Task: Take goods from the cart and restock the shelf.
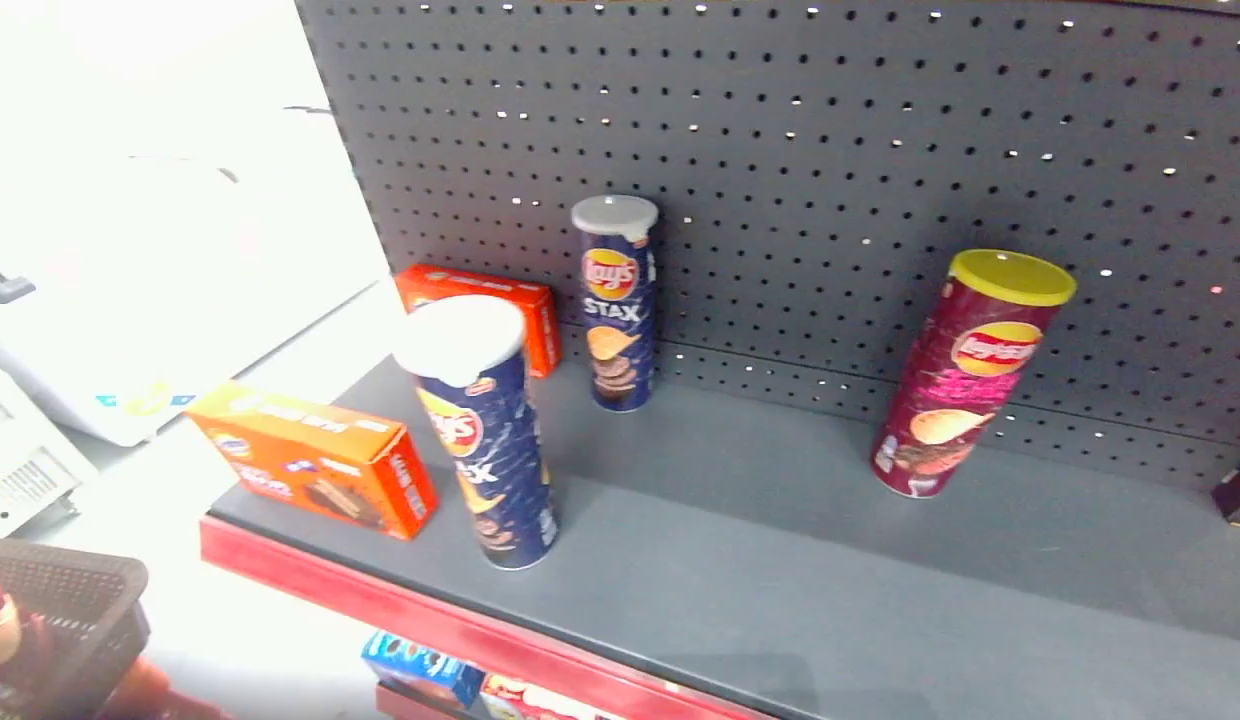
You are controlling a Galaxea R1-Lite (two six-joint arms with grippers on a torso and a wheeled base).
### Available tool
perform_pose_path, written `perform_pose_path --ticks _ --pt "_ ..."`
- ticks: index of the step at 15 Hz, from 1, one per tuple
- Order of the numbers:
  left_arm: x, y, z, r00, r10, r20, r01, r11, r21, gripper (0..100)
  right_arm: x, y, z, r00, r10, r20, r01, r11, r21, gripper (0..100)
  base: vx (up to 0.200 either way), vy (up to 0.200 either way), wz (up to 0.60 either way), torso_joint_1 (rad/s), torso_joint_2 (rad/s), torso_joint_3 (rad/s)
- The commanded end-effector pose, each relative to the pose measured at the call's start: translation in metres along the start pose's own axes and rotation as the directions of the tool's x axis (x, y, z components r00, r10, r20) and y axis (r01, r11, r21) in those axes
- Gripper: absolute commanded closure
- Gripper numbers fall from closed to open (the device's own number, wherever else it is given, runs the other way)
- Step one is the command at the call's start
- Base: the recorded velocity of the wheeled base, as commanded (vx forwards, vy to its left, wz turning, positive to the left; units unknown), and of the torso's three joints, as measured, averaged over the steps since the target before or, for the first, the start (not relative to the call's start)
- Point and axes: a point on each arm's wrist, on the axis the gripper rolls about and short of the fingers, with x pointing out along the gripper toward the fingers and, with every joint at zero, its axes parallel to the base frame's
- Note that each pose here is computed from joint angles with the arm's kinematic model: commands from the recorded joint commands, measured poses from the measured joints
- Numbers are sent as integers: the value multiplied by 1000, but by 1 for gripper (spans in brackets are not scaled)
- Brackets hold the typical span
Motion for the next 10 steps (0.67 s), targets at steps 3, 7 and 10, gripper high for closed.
perform_pose_path --ticks 3,7,10 --pt "0 0 0 1000 0 -2 0 1000 2 0 0 0 0 1000 0 0 0 1000 0 0 0 0 600 4 4 4" --pt "0 0 0 1000 0 0 0 1000 2 0 0 0 0 1000 -1 0 1 1000 0 0 0 0 600 4 0 0" --pt "0 0 0 1000 -2 0 2 1000 2 0 0 0 0 1000 0 0 0 1000 0 0 0 0 600 2 4 2"
